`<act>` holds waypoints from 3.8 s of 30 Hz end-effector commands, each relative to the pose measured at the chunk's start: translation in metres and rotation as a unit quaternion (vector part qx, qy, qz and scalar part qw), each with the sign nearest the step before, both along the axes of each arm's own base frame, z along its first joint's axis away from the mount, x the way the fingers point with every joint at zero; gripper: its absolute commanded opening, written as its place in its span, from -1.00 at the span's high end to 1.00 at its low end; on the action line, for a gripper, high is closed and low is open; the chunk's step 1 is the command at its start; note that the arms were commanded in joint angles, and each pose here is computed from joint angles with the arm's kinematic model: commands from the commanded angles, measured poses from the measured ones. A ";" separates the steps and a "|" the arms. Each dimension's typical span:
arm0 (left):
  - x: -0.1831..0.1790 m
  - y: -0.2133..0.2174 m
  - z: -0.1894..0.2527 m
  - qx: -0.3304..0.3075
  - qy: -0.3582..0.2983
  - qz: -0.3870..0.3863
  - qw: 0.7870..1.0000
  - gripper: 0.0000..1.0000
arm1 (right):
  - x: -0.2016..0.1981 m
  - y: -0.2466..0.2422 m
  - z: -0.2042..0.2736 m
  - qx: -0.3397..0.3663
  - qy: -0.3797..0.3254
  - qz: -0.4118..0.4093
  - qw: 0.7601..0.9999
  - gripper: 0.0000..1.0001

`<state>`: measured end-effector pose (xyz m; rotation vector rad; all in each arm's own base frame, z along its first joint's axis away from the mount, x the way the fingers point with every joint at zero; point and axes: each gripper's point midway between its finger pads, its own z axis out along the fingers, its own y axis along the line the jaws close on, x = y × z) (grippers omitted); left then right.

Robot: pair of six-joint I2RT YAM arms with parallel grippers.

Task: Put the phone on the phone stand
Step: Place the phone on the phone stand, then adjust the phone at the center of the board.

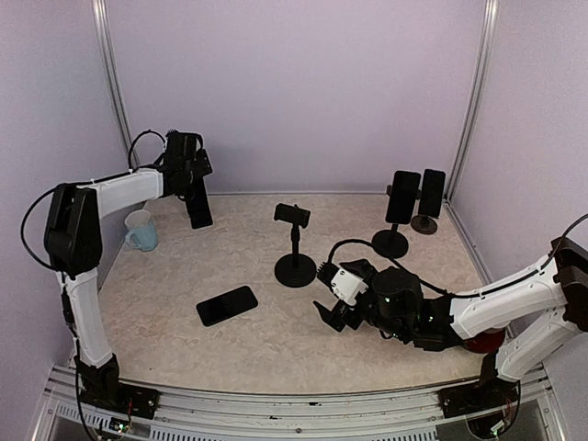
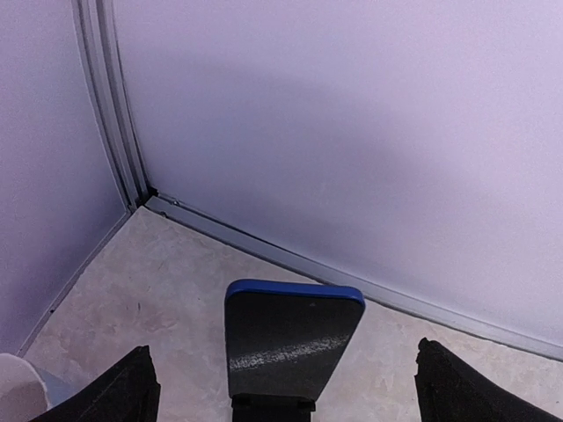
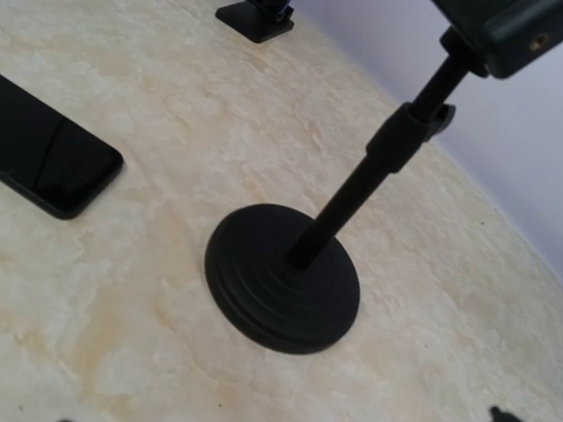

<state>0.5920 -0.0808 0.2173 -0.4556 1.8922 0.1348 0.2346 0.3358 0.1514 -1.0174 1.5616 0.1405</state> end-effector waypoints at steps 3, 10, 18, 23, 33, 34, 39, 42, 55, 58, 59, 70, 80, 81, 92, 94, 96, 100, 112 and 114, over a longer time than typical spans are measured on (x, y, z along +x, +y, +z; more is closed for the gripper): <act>-0.061 -0.041 0.086 -0.038 -0.096 -0.083 0.991 -0.98 | 0.003 0.008 0.008 0.016 0.006 0.006 1.000 -1.00; -0.123 -0.068 0.045 -0.055 -0.062 -0.158 0.984 -0.98 | 0.000 0.008 0.005 0.022 0.018 0.015 0.999 -1.00; -0.190 -0.088 -0.007 -0.079 -0.010 -0.236 0.968 -0.98 | -0.001 0.016 0.003 0.007 0.026 0.030 0.999 -1.00; -0.233 -0.111 -0.042 -0.080 0.033 -0.308 0.947 -0.98 | -0.001 0.021 0.001 -0.006 0.024 0.038 0.999 -1.00; -0.284 -0.139 -0.102 -0.065 0.123 -0.363 0.921 -0.98 | -0.003 0.027 -0.010 -0.015 0.039 0.049 0.998 -1.00; -0.286 -0.141 -0.105 -0.057 0.130 -0.366 0.920 -0.98 | -0.003 0.027 -0.010 -0.014 0.040 0.049 0.998 -1.00; -0.292 -0.147 -0.127 -0.030 0.168 -0.379 0.909 -0.98 | -0.005 0.023 -0.008 -0.011 0.037 0.050 0.998 -1.00; -0.296 -0.149 -0.143 -0.036 0.198 -0.380 0.903 -0.98 | -0.006 0.019 -0.007 -0.007 0.034 0.046 0.998 -1.00; -0.350 -0.172 -0.144 -0.094 0.227 -0.413 0.877 -0.98 | -0.005 0.026 -0.018 -0.017 0.046 0.054 0.997 -1.00; -0.369 -0.181 -0.144 -0.107 0.237 -0.435 0.862 -0.98 | -0.006 0.028 -0.019 -0.016 0.046 0.057 0.997 -1.00; -0.375 -0.182 -0.147 -0.112 0.245 -0.438 0.858 -0.98 | -0.006 0.029 -0.019 -0.017 0.048 0.058 0.997 -1.00; -0.400 -0.184 -0.181 -0.128 0.300 -0.430 0.842 -0.98 | -0.003 0.026 -0.015 -0.013 0.043 0.046 0.998 -1.00; -0.382 -0.138 -0.228 -0.044 0.331 -0.308 0.891 -0.98 | -0.003 0.022 -0.015 -0.012 0.039 0.044 0.998 -1.00; -0.378 -0.129 -0.231 -0.036 0.331 -0.287 0.898 -0.98 | -0.004 0.023 -0.015 -0.012 0.042 0.045 0.998 -1.00; -0.313 -0.105 -0.217 -0.050 0.277 -0.206 0.937 -0.98 | -0.004 0.019 -0.013 -0.008 0.038 0.041 0.998 -1.00; -0.299 -0.119 -0.208 -0.051 0.265 -0.220 0.937 -0.98 | -0.004 0.020 -0.011 -0.008 0.038 0.044 0.998 -1.00; -0.289 -0.132 -0.206 -0.047 0.264 -0.233 0.935 -0.97 | -0.005 0.020 -0.011 -0.009 0.041 0.044 0.998 -1.00; -0.276 -0.152 -0.214 -0.044 0.272 -0.252 0.928 -0.98 | -0.004 0.014 -0.008 -0.004 0.032 0.036 0.999 -1.00; -0.218 -0.154 -0.213 -0.061 0.263 -0.241 0.932 -0.98 | -0.004 0.016 -0.016 -0.010 0.039 0.038 0.998 -1.00; -0.209 -0.162 -0.209 -0.060 0.260 -0.246 0.932 -0.98 | -0.005 0.017 -0.016 -0.009 0.037 0.041 0.998 -1.00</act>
